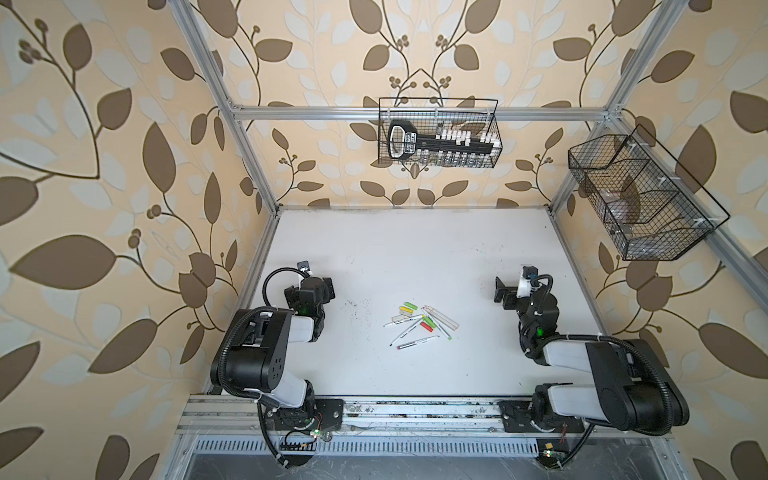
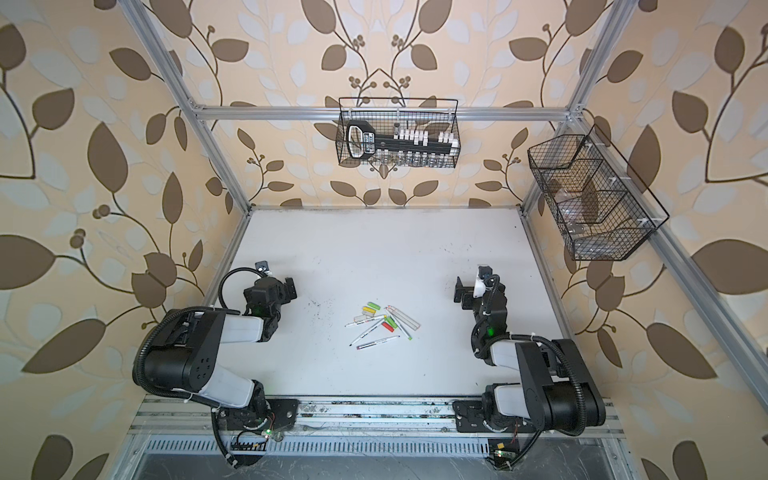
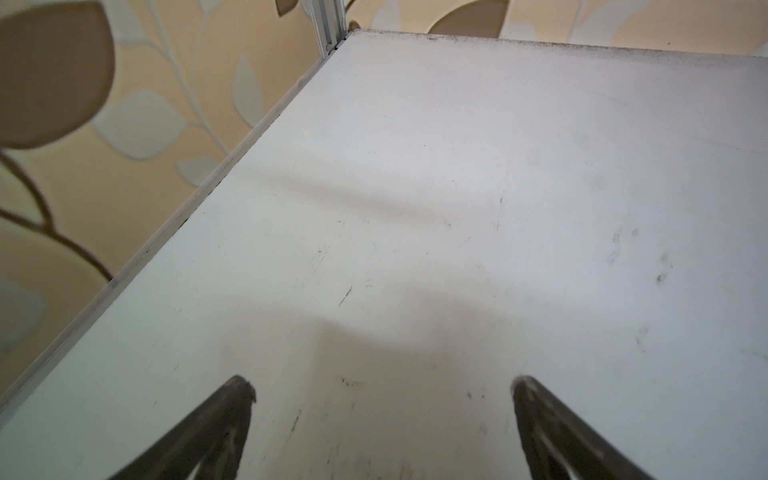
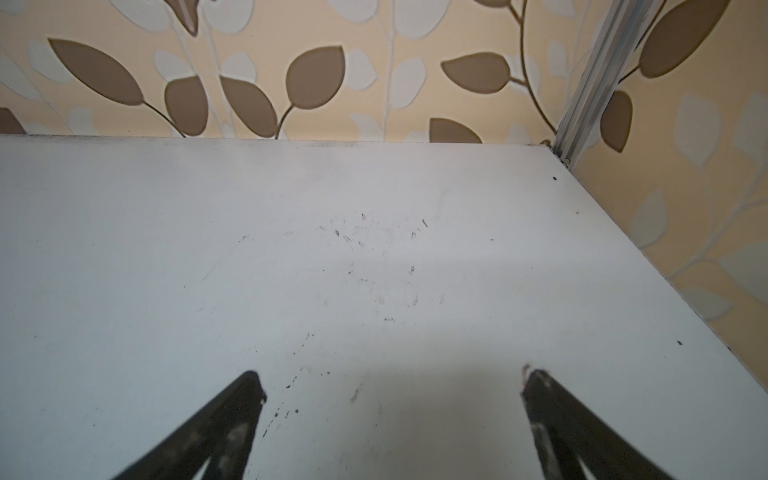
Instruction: Insert the pens into the pen caps
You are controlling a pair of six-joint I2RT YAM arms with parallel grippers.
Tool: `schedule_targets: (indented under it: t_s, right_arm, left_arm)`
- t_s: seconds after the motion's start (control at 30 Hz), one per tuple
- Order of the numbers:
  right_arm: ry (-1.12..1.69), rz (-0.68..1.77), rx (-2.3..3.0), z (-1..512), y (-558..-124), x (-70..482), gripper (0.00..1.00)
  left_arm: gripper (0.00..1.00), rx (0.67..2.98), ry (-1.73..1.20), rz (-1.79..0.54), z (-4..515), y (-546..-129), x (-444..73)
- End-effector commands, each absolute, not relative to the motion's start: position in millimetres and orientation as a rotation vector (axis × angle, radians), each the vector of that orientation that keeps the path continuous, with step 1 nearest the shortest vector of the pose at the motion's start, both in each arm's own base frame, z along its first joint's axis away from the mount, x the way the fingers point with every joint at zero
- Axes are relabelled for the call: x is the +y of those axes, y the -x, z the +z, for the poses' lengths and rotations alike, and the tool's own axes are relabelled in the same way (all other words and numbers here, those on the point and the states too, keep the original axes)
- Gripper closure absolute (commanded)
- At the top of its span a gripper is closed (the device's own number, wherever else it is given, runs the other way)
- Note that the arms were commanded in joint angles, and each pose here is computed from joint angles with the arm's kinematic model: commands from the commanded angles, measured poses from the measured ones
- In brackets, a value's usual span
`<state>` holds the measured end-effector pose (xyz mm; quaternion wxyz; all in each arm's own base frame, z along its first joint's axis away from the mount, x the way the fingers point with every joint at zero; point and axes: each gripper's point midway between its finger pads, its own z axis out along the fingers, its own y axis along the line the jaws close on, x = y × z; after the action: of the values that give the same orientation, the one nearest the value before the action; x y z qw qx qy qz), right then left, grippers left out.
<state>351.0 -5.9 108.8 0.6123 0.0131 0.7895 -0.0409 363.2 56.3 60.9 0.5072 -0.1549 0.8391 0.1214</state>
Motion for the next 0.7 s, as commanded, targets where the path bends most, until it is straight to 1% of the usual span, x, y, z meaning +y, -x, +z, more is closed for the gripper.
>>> schedule_targets:
  t_s: [0.0, 0.07, 0.2, 0.3, 0.4, 0.5, 0.67]
  right_arm:
    - [-0.014, -0.092, 1.787, 117.5, -352.3, -5.4, 0.0]
    - [-0.011, -0.086, 1.788, 117.7, -352.9, -5.4, 0.0]
    - [-0.011, -0.079, 1.79, 117.2, -353.3, -5.3, 0.0]
    - [-0.011, -0.063, 1.793, 117.0, -354.3, -6.3, 0.0]
    - [-0.023, -0.041, 1.8, 115.5, -355.4, -8.7, 0.0]
    - [-0.022, -0.049, 1.802, 115.8, -356.6, -8.7, 0.0]
    - [-0.034, -0.097, 1.82, 123.6, -361.0, -9.6, 0.0]
  left_arm:
    - [0.01, 1.941, 0.367, 0.256, 84.2, -374.3, 53.6]
    - [0.01, 1.951, 0.318, 0.225, 90.8, -376.2, 45.9]
    - [0.01, 2.006, 0.376, 0.285, 107.3, -376.5, 52.7]
    - [0.01, 2.042, 0.488, 0.39, 115.8, -371.8, 63.3]
    - [0.01, 2.027, 0.542, 0.473, 131.5, -368.5, 60.4]
    - [0.01, 2.071, 0.567, 0.524, 144.1, -365.4, 47.4]
    - [0.01, 2.18, 0.484, 0.589, 155.1, -358.6, 7.8]
